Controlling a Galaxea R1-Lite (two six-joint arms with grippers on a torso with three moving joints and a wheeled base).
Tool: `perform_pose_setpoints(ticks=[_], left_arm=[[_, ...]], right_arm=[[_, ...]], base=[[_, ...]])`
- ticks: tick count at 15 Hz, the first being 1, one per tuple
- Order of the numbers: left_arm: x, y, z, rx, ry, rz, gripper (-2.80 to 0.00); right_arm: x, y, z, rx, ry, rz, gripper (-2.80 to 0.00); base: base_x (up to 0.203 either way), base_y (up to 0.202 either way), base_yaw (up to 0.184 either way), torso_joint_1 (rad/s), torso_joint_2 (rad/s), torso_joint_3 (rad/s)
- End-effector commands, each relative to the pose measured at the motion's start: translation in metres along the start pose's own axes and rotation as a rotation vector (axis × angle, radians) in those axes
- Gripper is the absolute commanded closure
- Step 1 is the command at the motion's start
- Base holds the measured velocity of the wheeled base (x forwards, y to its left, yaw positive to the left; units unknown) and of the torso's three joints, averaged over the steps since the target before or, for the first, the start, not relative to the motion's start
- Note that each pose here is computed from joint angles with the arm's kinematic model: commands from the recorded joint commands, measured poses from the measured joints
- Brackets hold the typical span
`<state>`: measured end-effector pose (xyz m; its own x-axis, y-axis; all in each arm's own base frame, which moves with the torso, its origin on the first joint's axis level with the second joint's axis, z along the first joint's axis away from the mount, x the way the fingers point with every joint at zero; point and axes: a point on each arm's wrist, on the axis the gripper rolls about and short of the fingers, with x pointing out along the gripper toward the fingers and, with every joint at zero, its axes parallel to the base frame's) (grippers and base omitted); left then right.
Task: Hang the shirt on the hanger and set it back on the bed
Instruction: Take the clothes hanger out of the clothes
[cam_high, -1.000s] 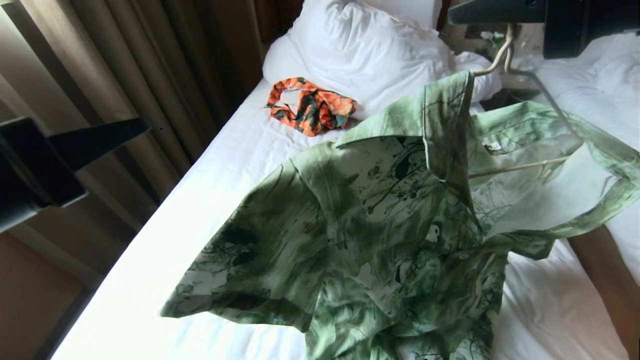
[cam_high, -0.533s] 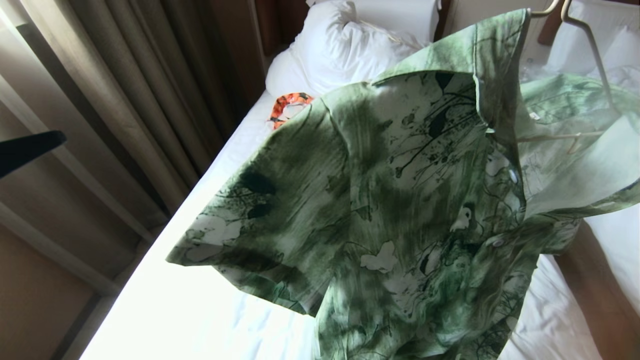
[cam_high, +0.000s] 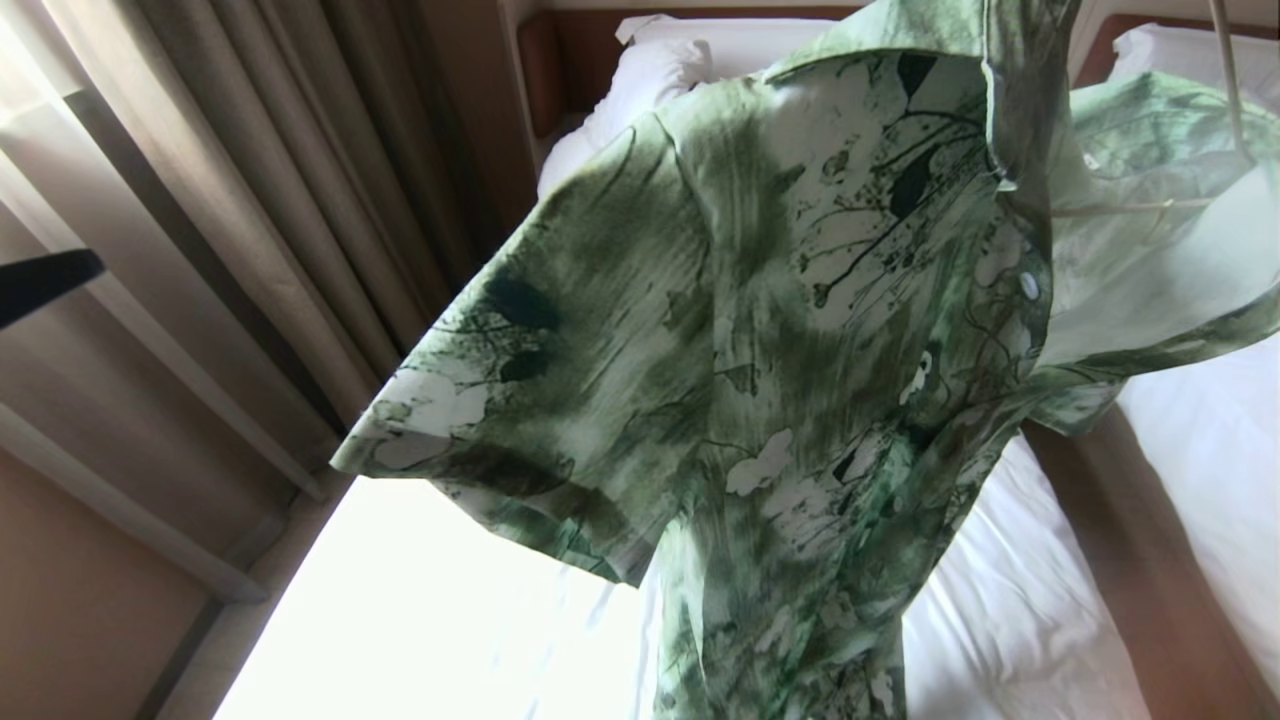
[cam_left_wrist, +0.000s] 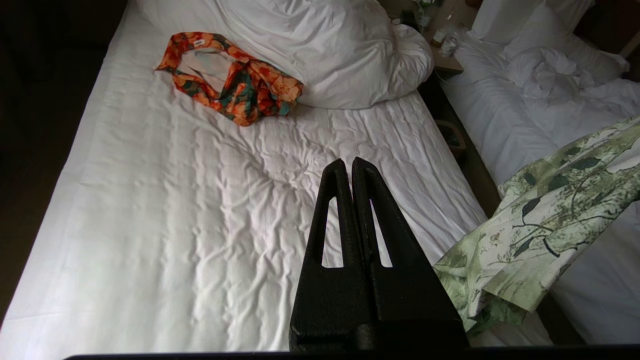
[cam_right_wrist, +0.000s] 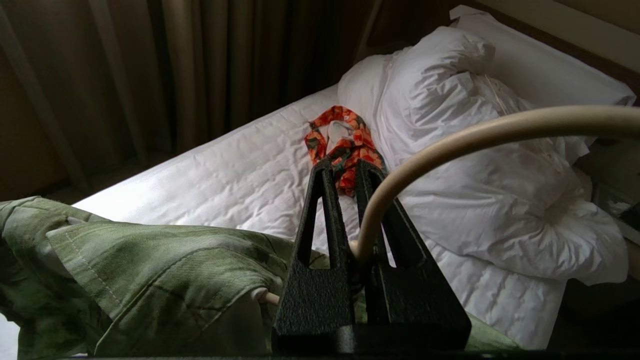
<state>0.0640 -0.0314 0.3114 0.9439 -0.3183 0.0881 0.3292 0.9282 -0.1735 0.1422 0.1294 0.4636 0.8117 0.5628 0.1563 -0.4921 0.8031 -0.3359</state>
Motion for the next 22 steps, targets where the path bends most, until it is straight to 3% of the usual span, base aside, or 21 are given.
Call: perform_pose_setpoints(ticks=[1, 3, 8, 14, 18, 19, 22], left_arm=[[0.000, 0.000, 0.000, -0.002, 0.000, -0.002, 0.00], [0.000, 0.000, 0.000, -0.002, -0.001, -0.003, 0.00], [0.003, -0.002, 0.000, 0.001, 0.013, -0.012, 0.00], [0.017, -0.013, 0.006, 0.046, 0.131, -0.082, 0.00], [0.021, -0.022, 0.008, 0.050, 0.151, -0.152, 0.00], [0.021, -0.024, 0.006, 0.053, 0.160, -0.169, -2.80], [0.018, -0.029, 0.002, 0.084, 0.178, -0.232, -2.80]], right_arm=[[-0.001, -0.001, 0.003, -0.019, -0.025, -0.012, 0.00], [0.001, -0.003, 0.006, -0.016, -0.066, -0.030, 0.00], [0.000, -0.005, 0.004, -0.017, -0.055, -0.039, 0.00], [0.004, -0.004, -0.011, 0.027, 0.060, -0.048, 0.00], [0.019, -0.004, -0.020, 0.028, 0.096, -0.067, 0.00], [0.022, -0.004, -0.022, 0.027, 0.108, -0.082, 0.00], [0.032, -0.002, -0.029, 0.025, 0.132, -0.085, 0.00]], base=[[0.000, 0.000, 0.000, 0.194, -0.48, -0.290], [0.000, 0.000, 0.000, 0.162, -0.39, -0.235], [0.000, 0.000, 0.000, 0.141, -0.34, -0.197], [0.000, 0.000, 0.000, 0.002, -0.01, -0.005], [0.000, 0.000, 0.000, 0.000, 0.00, 0.000], [0.000, 0.000, 0.000, 0.000, 0.00, 0.000], [0.000, 0.000, 0.000, 0.000, 0.00, 0.000]])
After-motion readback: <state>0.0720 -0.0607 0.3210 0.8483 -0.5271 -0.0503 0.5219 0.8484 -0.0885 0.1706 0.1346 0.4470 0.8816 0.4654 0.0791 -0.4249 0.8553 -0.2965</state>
